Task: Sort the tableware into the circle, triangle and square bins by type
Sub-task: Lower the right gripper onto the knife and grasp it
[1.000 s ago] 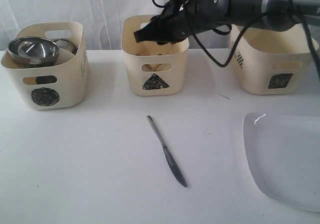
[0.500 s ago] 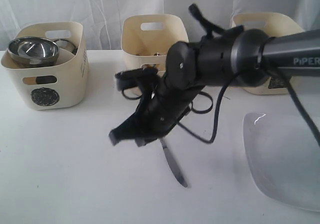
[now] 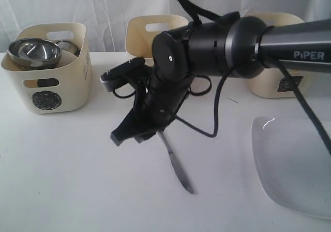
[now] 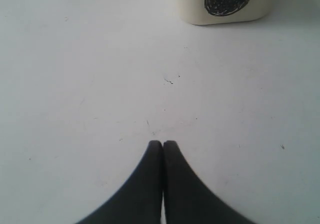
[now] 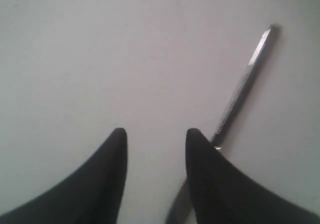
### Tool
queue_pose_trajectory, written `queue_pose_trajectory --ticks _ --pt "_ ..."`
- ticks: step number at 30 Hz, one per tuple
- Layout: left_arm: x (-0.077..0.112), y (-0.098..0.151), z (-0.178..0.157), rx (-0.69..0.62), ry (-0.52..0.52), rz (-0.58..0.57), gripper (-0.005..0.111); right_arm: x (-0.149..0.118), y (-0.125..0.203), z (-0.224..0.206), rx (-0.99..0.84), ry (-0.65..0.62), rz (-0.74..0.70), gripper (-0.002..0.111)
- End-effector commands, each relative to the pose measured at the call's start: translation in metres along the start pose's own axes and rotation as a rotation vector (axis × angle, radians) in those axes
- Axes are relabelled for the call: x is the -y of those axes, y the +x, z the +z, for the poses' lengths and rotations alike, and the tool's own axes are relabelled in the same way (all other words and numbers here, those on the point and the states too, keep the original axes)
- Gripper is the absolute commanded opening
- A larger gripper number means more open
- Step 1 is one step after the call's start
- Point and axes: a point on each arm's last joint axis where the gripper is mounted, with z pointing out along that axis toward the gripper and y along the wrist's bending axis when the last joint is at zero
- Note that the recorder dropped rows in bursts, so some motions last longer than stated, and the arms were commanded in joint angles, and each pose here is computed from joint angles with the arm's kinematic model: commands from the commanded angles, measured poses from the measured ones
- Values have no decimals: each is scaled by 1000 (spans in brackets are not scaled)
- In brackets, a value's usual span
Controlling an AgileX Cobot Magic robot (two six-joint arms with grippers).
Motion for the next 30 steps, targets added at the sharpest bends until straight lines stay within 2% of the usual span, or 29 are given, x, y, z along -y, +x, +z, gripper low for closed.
queue_pose_trajectory --ticks 1,5,15,22,26,30 --pt "0 1 0 4 1 -6 0 31 -14 4 -85 138 77 46" --pt "0 1 0 4 1 -6 0 48 -12 24 -243 144 203 46" --pt "0 1 0 4 1 -6 0 51 -6 70 -299 141 202 46" --pt "0 1 0 4 1 -6 0 50 -2 82 -325 123 207 46" --pt "0 1 0 4 1 -6 0 47 1 90 -352 83 192 42" --pt "0 1 0 4 1 -6 0 40 6 101 -390 -11 158 38"
